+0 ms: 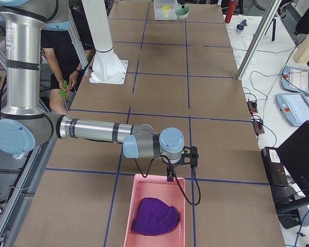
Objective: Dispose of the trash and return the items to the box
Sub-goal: 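Carry the pale green bowl to the clear bin and release it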
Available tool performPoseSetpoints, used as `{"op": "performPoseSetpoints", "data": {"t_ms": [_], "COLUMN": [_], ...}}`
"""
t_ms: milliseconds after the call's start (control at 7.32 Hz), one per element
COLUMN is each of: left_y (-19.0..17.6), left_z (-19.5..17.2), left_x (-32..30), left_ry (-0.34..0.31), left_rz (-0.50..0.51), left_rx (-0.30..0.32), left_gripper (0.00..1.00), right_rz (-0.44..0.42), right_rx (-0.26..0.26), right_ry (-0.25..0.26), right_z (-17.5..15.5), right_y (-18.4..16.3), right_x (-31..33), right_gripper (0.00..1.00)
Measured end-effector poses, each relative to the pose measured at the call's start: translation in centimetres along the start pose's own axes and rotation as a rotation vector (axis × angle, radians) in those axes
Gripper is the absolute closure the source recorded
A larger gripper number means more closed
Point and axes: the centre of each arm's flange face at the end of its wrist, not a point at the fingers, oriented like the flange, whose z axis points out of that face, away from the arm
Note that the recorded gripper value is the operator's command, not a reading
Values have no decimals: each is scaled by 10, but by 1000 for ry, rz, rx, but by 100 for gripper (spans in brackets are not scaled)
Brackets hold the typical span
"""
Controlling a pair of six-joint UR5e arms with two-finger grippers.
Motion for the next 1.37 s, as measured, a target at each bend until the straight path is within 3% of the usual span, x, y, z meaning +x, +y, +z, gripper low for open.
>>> {"op": "performPoseSetpoints", "data": {"t_ms": [273,683,1093,1366], "left_y": [20,91,182,210], "left_z": [6,9,55,87], "left_x": [-111,-264,-329,-350], "left_ry": [-130,-275,-322,-322], "left_rz": [64,59,26,6], "left_rx": [-38,-143,-211,-215], "left_gripper": [100,100,100,100], "right_rz": [-7,-6,-7,-11], "right_rx": [8,18,17,20], "right_ry": [0,3,4,2], "right_z": [-2,-8,-8,-9], "right_y": [-1,0,1,0], "right_x": [-2,-7,-9,-10], "right_gripper": [0,0,0,0]}}
